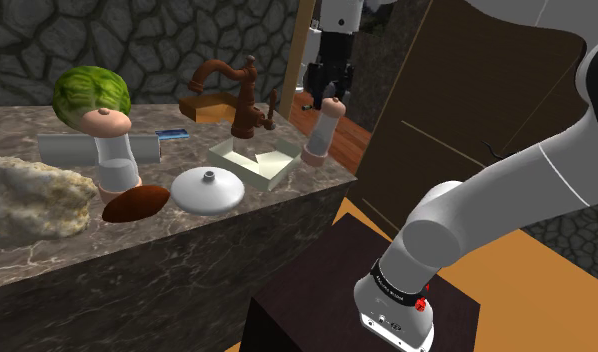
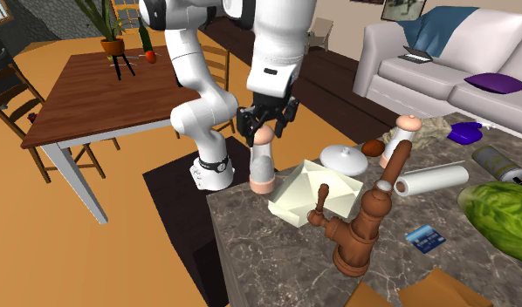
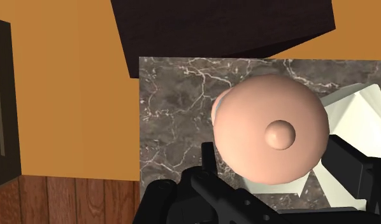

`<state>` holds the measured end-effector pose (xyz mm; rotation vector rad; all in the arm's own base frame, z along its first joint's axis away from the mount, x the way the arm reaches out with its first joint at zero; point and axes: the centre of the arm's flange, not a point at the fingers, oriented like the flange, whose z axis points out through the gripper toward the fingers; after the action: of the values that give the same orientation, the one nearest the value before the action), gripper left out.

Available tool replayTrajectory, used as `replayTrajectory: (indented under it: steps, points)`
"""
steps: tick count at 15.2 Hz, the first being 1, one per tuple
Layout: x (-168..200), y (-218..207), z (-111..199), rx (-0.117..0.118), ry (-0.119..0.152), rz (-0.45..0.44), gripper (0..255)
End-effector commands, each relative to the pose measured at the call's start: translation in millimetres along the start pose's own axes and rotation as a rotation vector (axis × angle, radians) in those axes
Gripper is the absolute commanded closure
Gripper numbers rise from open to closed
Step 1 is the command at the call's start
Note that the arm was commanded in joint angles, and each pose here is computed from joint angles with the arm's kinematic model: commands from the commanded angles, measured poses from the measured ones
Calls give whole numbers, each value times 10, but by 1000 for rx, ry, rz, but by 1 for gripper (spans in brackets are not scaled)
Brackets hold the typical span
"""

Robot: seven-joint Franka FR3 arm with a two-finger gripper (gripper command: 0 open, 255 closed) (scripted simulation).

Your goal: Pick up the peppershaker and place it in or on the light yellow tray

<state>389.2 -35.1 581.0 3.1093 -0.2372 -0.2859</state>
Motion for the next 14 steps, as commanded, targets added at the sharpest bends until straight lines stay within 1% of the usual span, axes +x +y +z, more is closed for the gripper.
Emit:
replayTrajectory:
  steps: [1,13,14]
  points:
    - [-9,-1,-102,0,0,0,255]
    - [-123,14,-723,0,0,0,255]
    - [-53,-73,-793,0,0,0,255]
